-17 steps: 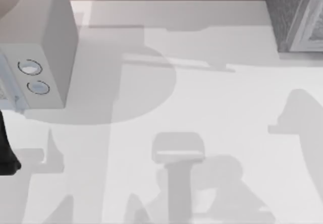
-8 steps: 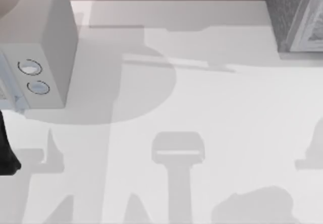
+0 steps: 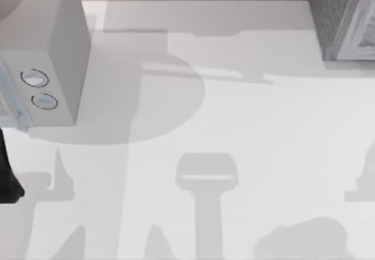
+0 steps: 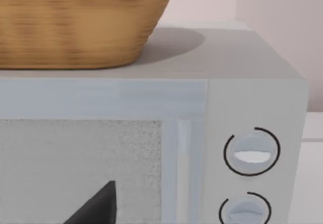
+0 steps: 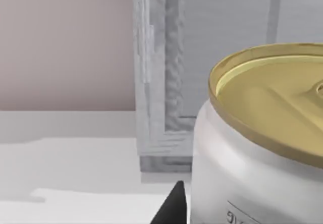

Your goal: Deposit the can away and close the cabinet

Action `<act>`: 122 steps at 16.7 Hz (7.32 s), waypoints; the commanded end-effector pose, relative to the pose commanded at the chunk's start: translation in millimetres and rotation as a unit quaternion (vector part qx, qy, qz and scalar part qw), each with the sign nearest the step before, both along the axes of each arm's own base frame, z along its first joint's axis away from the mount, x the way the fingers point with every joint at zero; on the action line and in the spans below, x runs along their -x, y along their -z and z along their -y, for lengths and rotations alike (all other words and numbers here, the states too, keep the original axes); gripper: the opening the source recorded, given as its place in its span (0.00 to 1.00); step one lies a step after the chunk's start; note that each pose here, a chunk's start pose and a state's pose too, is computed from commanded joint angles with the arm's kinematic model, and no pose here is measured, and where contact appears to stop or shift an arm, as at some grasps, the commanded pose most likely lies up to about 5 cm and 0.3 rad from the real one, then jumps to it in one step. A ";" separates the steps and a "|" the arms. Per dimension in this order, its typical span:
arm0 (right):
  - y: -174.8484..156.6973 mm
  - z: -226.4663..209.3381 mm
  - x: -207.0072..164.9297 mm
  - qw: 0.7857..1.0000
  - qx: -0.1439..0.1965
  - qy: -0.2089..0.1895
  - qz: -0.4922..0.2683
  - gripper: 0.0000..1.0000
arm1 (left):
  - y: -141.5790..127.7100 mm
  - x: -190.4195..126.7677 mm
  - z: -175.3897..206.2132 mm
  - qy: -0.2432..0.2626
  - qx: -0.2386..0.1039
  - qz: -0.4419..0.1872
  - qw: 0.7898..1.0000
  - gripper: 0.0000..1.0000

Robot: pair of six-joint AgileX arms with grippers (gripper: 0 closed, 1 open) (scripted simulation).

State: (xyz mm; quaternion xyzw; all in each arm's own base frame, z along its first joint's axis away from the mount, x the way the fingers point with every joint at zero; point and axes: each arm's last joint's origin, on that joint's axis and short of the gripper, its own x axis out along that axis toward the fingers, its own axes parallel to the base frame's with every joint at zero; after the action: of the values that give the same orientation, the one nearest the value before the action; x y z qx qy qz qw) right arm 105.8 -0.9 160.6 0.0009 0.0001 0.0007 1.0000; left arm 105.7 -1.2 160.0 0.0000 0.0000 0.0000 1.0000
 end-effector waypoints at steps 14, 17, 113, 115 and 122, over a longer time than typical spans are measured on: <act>-189.1 -10.6 -29.3 1.000 0.001 0.000 -0.002 0.00 | 0.0 0.0 0.0 0.000 0.000 0.000 1.000 1.00; -243.5 -17.4 -54.3 1.000 0.001 -0.001 -0.001 0.00 | 0.0 0.0 0.0 0.000 0.000 0.000 1.000 1.00; -8.7 -0.1 0.5 1.000 0.003 -0.002 0.001 1.00 | 0.0 0.0 0.0 0.000 0.000 0.000 1.000 1.00; 0.5 0.2 0.1 1.000 0.001 0.001 0.000 1.00 | 0.0 0.0 0.0 0.000 0.000 0.000 1.000 1.00; -2.0 0.9 -0.4 1.000 0.002 0.002 0.002 1.00 | 0.0 0.0 0.0 0.000 0.000 0.000 1.000 1.00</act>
State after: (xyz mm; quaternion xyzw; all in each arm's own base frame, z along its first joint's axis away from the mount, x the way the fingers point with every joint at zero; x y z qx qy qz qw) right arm 106.2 -1.9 162.6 -0.0011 -0.0015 -0.0013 1.0000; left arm 105.7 -1.2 160.0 0.0000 0.0000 0.0000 1.0000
